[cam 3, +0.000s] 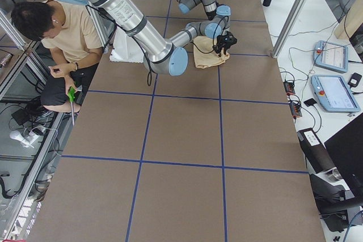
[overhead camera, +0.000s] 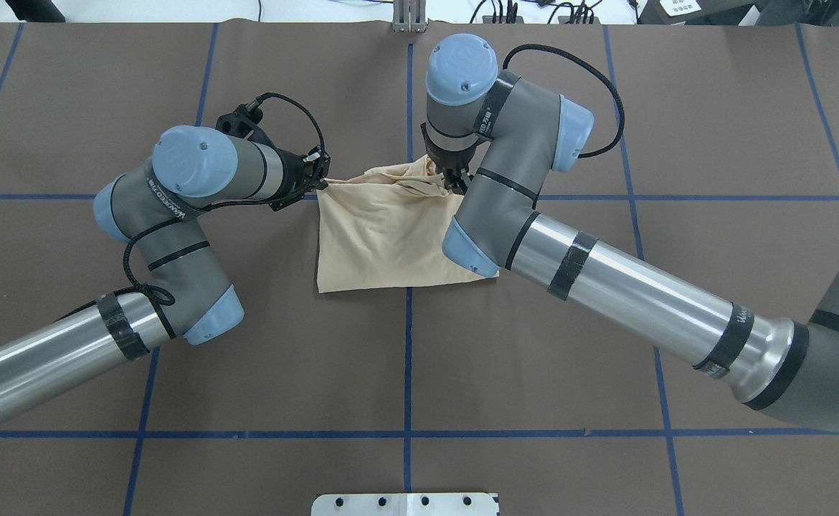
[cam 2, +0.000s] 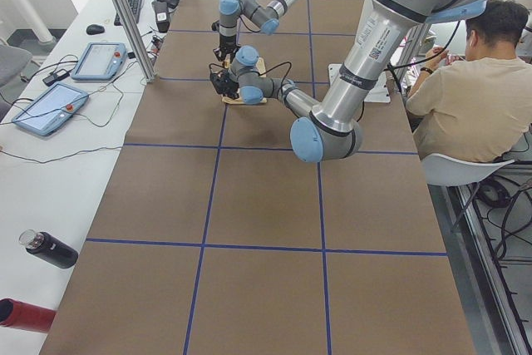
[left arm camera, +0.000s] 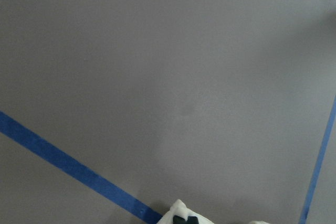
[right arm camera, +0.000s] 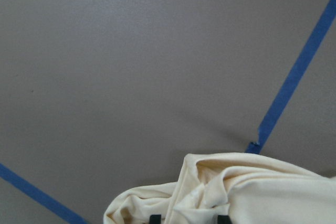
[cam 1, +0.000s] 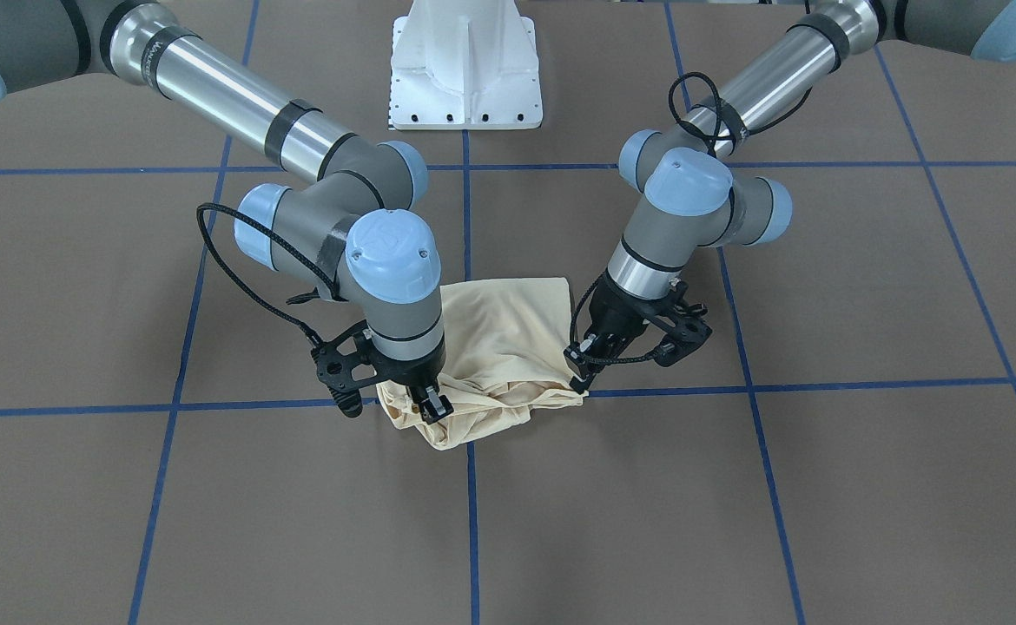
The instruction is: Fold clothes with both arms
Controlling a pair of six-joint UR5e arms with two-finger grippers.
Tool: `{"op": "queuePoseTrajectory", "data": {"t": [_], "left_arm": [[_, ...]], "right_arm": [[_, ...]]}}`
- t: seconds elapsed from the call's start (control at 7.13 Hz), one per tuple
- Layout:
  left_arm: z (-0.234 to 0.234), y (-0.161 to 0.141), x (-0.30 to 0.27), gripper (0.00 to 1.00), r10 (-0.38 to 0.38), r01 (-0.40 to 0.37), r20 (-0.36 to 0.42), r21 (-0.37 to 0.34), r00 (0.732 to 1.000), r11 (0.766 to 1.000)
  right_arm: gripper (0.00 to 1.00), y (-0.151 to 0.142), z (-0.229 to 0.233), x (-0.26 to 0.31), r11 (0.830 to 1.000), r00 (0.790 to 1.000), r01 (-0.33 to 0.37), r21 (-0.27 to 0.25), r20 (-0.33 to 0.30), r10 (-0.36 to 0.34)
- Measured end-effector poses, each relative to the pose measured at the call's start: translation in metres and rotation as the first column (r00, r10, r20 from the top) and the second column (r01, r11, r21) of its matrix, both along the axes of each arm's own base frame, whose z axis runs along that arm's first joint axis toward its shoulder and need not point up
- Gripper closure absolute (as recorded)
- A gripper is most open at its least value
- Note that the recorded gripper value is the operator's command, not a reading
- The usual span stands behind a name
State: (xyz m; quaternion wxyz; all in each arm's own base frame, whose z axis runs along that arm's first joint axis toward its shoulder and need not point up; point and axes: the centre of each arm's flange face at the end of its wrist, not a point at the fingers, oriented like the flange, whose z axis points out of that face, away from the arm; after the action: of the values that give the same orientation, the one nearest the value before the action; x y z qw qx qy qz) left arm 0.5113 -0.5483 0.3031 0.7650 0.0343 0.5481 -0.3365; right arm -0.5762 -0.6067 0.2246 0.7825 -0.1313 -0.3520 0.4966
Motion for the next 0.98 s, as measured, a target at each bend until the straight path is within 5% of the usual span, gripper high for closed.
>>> {"op": "queuePoseTrajectory", "data": {"t": [0.14,0.28,0.56,0.98], "left_arm": [[0.000,-0.003,-0.003,0.98,-0.001,0.001,0.005,0.009,1.000,1.000],[0.002,-0.010,-0.009,0.76,-0.005,0.005,0.016,0.025,1.000,1.000],[0.005,-0.032,-0.034,0.56,-0.026,0.023,0.044,0.063,0.999,0.998],[0.005,-0.043,-0.051,0.52,-0.002,-0.002,0.049,0.083,0.999,0.997]], "right_arm": [[0.53,-0.005,0.002,0.004,1.000,1.000,-0.007,-0.003,-0.003,0.007],[0.53,-0.012,0.002,0.011,1.000,1.000,-0.013,-0.003,-0.002,0.013],[0.50,-0.031,-0.003,0.036,1.000,1.000,0.002,-0.008,0.024,-0.002],[0.47,-0.021,-0.024,0.041,0.999,0.997,0.035,0.017,0.070,-0.036]]}}
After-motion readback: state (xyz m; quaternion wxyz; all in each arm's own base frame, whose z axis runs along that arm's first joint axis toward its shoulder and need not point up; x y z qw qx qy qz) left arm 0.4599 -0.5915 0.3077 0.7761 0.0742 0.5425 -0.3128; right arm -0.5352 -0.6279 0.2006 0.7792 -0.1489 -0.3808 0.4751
